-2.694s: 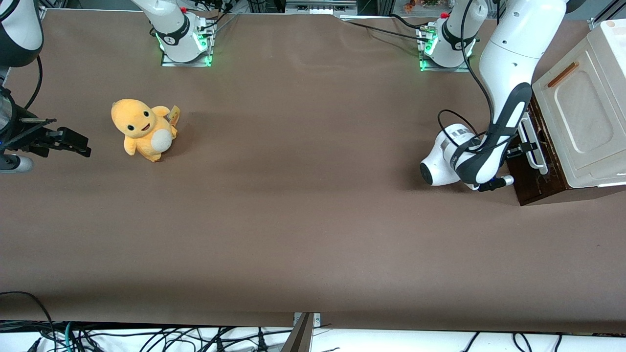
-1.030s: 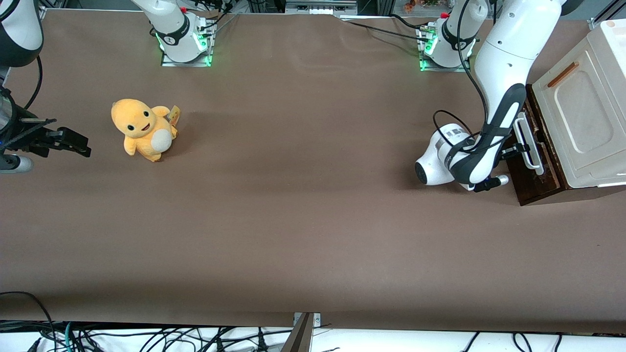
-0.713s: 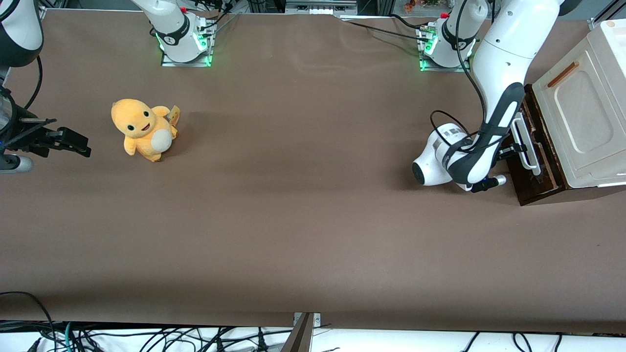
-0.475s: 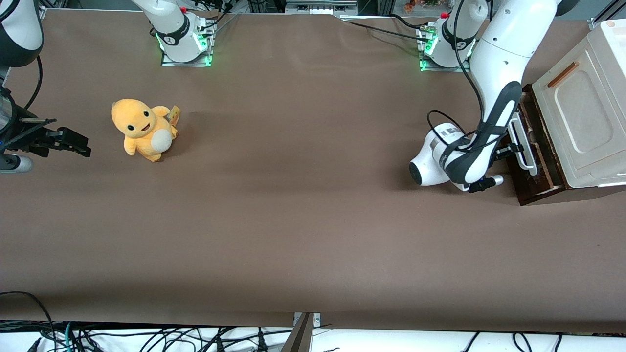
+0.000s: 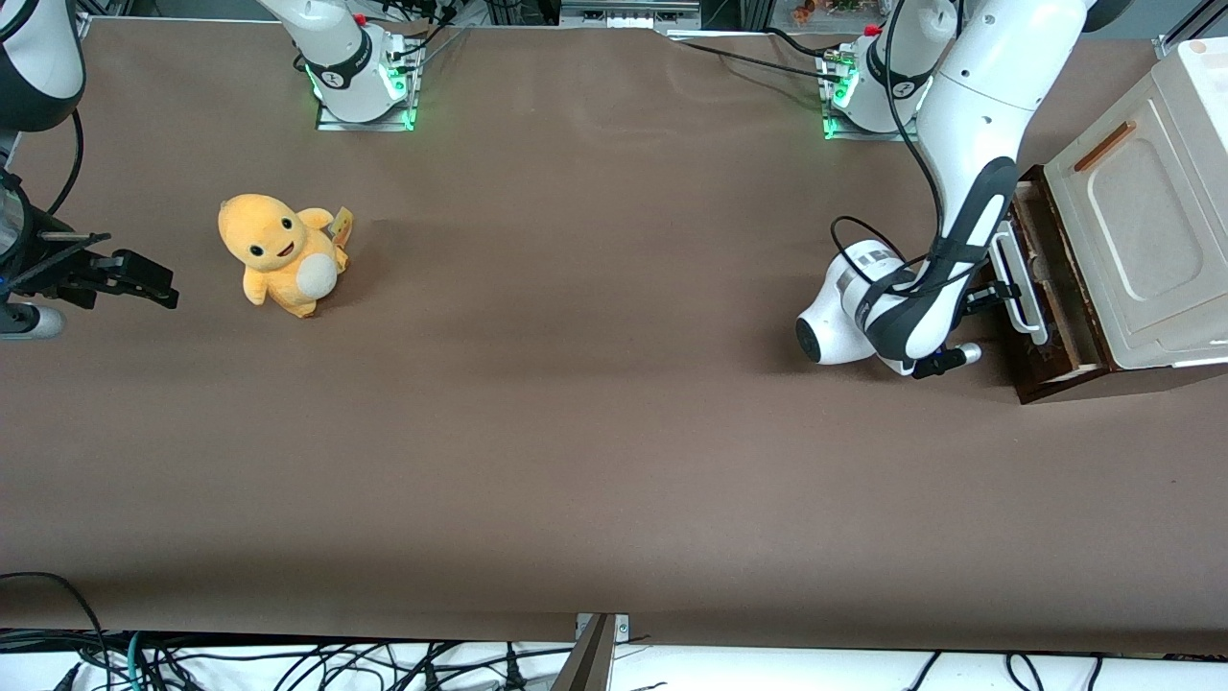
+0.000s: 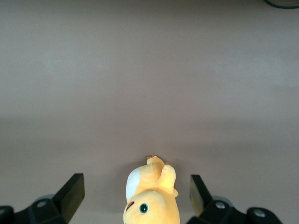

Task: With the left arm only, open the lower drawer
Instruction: 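Pull the gripped handle away from the cabinet, sliding the drawer out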

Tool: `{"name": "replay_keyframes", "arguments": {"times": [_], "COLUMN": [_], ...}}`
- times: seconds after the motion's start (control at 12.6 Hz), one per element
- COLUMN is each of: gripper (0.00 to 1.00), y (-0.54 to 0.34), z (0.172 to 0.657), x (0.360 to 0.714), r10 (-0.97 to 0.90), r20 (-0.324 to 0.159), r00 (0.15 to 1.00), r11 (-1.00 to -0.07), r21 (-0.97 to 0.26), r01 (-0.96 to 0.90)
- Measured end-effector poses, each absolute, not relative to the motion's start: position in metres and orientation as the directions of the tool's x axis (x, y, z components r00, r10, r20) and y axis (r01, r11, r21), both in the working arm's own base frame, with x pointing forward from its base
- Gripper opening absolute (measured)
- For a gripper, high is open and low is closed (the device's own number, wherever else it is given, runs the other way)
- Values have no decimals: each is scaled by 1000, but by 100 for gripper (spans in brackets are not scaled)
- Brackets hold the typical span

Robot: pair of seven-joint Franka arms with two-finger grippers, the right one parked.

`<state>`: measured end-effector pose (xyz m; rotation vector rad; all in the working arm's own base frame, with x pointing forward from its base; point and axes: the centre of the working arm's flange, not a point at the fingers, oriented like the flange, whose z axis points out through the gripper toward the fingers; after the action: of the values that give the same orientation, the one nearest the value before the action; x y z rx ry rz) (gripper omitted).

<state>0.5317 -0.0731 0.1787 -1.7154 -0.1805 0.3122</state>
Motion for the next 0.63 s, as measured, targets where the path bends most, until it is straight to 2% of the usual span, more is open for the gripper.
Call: {"name": "replay_keyframes", "arguments": {"times": [0.63], "gripper": [19], "y": [-85], "z": [182], "x": [532], "r10": [299], "r20": [-105], "r00": [948], "r11": [-184], "r21": [-982], "r01": [-51]}}
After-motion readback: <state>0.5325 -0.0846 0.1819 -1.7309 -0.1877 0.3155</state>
